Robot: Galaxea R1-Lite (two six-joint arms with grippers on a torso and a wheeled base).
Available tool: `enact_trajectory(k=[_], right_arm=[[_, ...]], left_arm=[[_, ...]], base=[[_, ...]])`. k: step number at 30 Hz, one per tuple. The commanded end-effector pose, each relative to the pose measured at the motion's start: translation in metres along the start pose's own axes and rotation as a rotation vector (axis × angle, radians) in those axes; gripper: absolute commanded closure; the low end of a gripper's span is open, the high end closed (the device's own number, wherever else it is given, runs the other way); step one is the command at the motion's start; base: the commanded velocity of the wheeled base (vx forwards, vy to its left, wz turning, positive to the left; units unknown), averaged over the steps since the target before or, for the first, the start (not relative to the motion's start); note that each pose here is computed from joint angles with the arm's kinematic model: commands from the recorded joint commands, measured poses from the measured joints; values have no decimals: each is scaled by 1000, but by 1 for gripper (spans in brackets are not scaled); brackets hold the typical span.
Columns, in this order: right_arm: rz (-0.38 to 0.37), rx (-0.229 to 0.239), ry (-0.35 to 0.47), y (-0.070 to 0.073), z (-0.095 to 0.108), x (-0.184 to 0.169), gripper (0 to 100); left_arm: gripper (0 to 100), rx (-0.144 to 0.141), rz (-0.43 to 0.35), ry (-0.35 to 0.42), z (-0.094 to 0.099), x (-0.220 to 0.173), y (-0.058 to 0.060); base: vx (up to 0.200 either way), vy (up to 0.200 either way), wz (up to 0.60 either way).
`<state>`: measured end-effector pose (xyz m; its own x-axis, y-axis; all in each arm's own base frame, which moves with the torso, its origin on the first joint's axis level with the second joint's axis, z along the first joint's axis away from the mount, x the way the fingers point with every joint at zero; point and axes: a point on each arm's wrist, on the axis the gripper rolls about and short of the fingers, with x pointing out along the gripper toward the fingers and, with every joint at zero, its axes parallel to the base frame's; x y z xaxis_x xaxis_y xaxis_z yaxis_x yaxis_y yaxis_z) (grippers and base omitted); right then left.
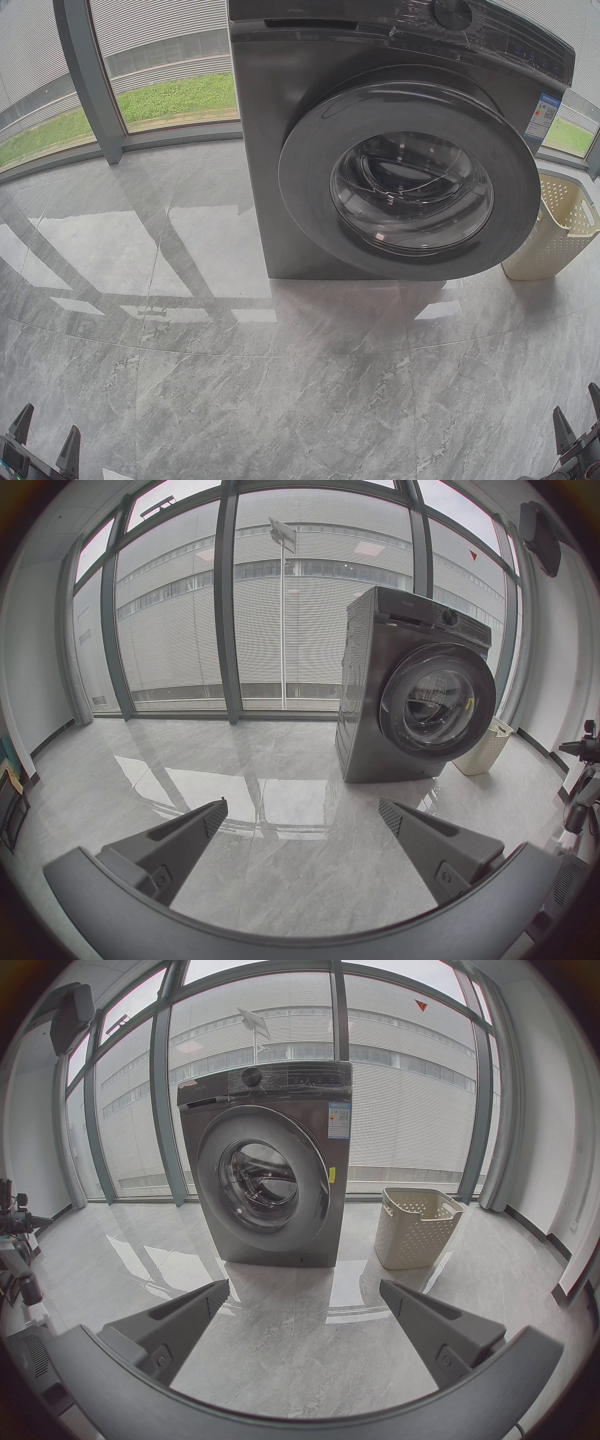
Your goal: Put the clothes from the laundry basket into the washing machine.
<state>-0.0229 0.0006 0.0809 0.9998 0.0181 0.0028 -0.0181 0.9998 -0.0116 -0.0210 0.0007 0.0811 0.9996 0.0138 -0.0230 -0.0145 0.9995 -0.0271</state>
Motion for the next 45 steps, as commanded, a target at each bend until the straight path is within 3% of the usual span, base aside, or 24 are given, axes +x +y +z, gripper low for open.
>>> enact_trajectory(k=[1, 9, 10, 12, 13, 16, 19, 21, 24, 27, 29, 31, 34, 39, 42, 45], right_arm=[[-4, 7, 10, 0, -5, 1, 0], [0, 16, -20, 0, -1, 0, 0], [-3, 17, -49, 0, 5, -1, 0], [-3, 37, -169, 0, 39, -13, 0], [-1, 54, -183, 0, 47, -16, 0], [9, 67, -94, 0, 55, -11, 0], [41, 82, 97, 0, 55, 13, 0], [82, 97, 182, 0, 64, 34, 0], [125, 122, 216, 2, 81, 72, 0], [165, 118, 218, 5, 88, 97, 0], [274, 109, 222, 19, 94, 122, 0], [338, 119, 241, 30, 96, 134, 0], [410, 172, 296, 51, 97, 150, 0], [448, 258, 357, 80, 93, 171, 0], [460, 281, 346, 94, 91, 180, 0], [477, 302, 284, 107, 94, 191, 0]], left_arm=[[0, 1, -2, -20, -6, -2, 0], [0, -3, -1, -20, -6, -2, 0], [0, 0, -1, -20, -6, -2, 0], [0, 3, -2, -20, -6, -2, 0], [0, 1, -4, -20, -6, -2, 0], [0, 1, -2, -20, -6, -2, 0], [0, 3, -4, -20, -6, -2, 0], [0, 6, -4, -20, -6, -2, 0], [0, 6, -4, -20, -6, -2, 0], [0, 4, -4, -20, -6, -2, 0], [0, 6, -2, -20, -6, -2, 0], [0, 9, -2, -20, -6, -2, 0], [0, 10, -2, -18, -6, -2, 0], [0, 10, 1, -18, -6, -2, 0], [0, 7, -2, -20, -6, -2, 0], [0, -5, -5, -21, -6, -2, 0]], base=[[0, 0, 0], [0, 0, 0], [0, -200, 0], [0, -200, 0], [0, -200, 0], [0, -200, 0], [0, -200, 0], [0, -200, 0], [0, -200, 0], [0, -200, 0], [0, -200, 0], [0, -200, 0], [0, -200, 0], [0, -200, 0], [0, -200, 0], [0, -200, 0]])
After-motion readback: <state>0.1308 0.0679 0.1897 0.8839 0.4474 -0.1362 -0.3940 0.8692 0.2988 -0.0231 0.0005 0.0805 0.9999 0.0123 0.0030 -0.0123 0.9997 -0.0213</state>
